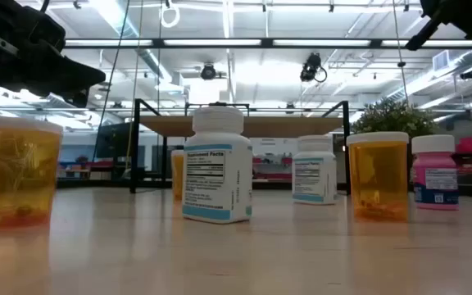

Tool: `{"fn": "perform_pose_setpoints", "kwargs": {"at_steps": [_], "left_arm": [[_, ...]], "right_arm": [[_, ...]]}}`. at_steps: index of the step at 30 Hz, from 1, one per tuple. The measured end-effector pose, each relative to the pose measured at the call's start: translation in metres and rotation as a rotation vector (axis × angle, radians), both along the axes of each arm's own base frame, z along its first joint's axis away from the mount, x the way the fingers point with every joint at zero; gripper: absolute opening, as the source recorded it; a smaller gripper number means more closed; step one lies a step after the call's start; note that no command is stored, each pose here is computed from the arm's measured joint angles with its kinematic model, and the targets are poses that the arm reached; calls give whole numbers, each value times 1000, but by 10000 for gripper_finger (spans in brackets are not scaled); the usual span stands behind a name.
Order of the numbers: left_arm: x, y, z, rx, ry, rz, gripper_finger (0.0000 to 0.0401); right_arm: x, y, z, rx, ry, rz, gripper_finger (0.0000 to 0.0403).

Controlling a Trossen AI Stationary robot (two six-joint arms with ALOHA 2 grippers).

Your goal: Pick and place medicine bottles onto shelf by color

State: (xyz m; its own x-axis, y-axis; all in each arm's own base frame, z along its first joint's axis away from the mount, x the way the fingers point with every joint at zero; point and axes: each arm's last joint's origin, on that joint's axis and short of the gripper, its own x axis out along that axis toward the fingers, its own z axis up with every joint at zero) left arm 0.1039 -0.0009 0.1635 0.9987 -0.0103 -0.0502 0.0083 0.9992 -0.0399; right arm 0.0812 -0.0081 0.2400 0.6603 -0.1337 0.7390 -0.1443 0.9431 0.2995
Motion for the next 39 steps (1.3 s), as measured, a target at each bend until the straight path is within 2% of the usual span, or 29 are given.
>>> {"fn": "perform_pose_setpoints", "kwargs": {"at_steps": [28, 34, 39], "left_arm": [[0, 0, 0, 0, 0, 0, 36], [0, 0, 0, 0, 0, 0, 40], [0, 0, 0, 1, -1, 0, 35]], "right_arm": [[0, 0, 0, 0, 0, 0, 10], [-4, -1, 3, -35, -37, -81, 10], [-4, -1, 3, -13, -44, -54, 10]]}}
